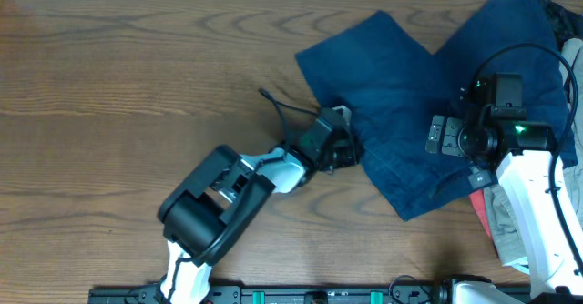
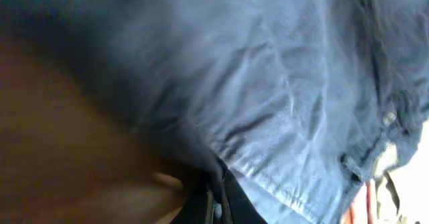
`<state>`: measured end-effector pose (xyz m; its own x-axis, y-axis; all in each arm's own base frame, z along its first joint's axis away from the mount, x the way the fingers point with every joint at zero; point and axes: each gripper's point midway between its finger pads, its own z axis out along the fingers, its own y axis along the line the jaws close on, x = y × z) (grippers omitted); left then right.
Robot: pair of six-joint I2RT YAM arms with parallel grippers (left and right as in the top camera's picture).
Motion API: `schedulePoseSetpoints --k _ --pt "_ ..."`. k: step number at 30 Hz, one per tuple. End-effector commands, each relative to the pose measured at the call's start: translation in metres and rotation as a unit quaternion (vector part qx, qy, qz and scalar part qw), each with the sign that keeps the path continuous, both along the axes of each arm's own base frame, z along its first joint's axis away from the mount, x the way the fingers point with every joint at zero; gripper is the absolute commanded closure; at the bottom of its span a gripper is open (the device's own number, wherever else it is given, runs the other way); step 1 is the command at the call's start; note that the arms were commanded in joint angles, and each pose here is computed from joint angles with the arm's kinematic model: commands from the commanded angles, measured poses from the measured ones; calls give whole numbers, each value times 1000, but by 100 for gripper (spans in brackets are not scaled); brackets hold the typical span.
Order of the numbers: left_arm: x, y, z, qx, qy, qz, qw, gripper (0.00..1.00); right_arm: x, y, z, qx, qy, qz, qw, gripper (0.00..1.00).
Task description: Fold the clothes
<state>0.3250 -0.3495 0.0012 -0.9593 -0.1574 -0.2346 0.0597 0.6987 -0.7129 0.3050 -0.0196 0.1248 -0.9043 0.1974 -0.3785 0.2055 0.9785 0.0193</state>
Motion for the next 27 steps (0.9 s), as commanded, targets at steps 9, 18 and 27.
schedulePoseSetpoints --k 9,18,27 --pt "144 219 83 103 -137 193 966 94 5 -3 7 -5 -14 0 1000 1" --pt "127 241 101 31 -25 169 985 62 6 -3 7 -4 -15 1 1000 1" --pt "68 142 75 53 37 47 997 37 3 -3 6 -3 -9 1 1000 1"
